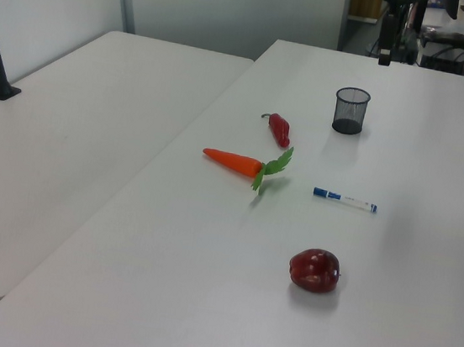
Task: Place marker
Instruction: 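Move the open gripper down over the blue-capped white marker, then close the gripper on the marker near its blue cap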
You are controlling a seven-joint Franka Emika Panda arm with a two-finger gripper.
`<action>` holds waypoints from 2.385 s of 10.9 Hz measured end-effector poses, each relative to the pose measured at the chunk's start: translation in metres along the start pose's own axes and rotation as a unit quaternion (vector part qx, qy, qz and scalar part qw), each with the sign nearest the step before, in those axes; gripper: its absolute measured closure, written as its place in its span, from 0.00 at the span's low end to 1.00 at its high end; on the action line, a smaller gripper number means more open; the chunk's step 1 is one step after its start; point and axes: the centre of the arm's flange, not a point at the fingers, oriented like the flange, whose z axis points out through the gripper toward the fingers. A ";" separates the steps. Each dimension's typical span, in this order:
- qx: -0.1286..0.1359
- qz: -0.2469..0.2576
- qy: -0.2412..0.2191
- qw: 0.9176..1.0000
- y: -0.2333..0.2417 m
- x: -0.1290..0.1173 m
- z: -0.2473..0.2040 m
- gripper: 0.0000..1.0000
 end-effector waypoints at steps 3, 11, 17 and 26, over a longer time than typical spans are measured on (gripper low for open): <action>0.000 0.001 0.000 1.000 0.001 0.000 0.000 0.00; 0.002 -0.023 0.003 1.000 -0.033 0.024 0.029 0.00; 0.006 -0.018 -0.009 1.000 -0.075 0.063 0.129 0.00; 0.000 -0.043 -0.049 0.998 -0.102 0.089 0.277 0.00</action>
